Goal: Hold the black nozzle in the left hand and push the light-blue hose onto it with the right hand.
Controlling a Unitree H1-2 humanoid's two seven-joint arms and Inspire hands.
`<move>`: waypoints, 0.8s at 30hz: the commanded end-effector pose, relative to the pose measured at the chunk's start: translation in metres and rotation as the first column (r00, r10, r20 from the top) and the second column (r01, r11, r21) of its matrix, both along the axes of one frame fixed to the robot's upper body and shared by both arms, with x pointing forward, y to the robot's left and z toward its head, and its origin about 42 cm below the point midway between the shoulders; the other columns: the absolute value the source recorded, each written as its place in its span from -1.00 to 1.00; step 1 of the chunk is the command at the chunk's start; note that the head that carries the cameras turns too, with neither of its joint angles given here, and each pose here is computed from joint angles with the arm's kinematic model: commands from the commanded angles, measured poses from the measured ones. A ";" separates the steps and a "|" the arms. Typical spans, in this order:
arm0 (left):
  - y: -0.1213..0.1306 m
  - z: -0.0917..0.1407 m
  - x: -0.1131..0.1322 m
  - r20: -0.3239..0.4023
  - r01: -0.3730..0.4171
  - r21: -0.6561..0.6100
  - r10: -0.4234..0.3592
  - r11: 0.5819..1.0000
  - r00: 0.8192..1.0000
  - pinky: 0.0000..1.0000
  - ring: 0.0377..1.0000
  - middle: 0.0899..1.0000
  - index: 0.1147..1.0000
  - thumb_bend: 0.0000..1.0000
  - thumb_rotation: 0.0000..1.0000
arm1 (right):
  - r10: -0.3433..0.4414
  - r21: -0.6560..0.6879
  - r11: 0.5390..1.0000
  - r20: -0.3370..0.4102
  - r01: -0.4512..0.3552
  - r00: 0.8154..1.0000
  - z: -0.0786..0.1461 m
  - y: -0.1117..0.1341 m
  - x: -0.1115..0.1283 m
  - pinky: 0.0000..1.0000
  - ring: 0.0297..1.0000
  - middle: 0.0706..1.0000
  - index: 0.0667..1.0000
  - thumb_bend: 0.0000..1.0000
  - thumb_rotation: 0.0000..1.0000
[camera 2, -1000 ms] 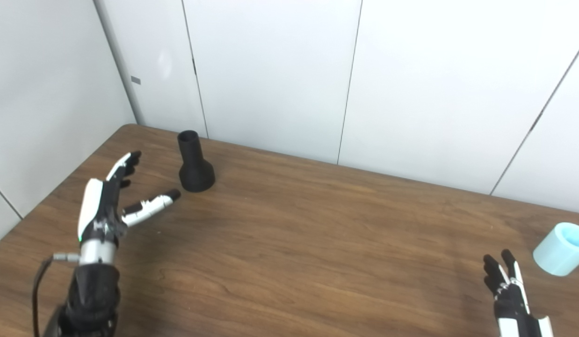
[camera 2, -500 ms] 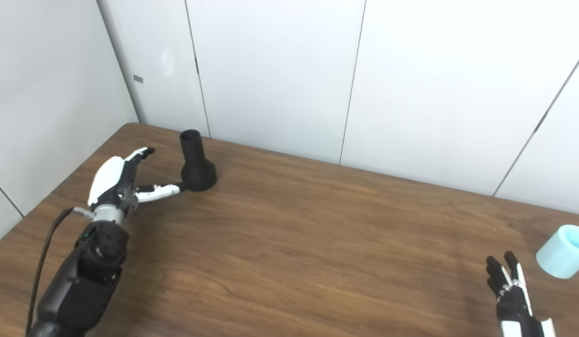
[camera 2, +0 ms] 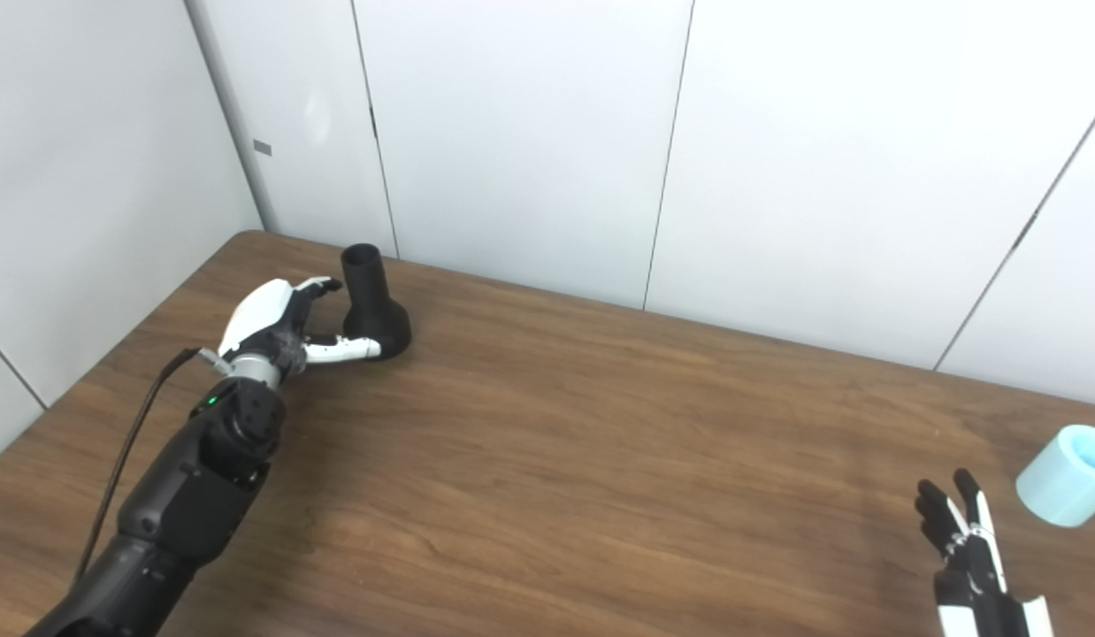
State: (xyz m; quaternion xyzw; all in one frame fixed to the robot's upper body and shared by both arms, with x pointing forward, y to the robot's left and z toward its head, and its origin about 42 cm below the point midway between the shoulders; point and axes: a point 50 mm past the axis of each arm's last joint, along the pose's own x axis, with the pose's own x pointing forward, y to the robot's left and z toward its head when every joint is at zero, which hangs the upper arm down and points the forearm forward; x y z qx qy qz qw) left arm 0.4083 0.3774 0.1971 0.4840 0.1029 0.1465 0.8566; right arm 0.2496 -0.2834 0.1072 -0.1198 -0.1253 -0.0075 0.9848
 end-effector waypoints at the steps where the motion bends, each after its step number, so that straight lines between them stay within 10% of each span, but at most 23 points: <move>1: 0.001 0.035 0.015 0.102 0.017 0.087 -0.026 0.996 0.994 0.98 0.71 0.59 0.69 1.00 -0.04 | -0.035 0.057 0.997 -0.173 0.046 0.984 -0.046 0.000 -0.024 0.81 0.82 0.80 0.97 0.26 1.00; 24: -0.011 0.025 0.036 0.052 -0.009 0.111 0.004 0.994 0.999 1.00 0.82 0.70 0.58 0.95 0.01 | -0.028 0.128 0.990 -0.178 0.052 0.984 -0.039 0.007 -0.035 0.92 0.86 0.76 0.96 0.31 1.00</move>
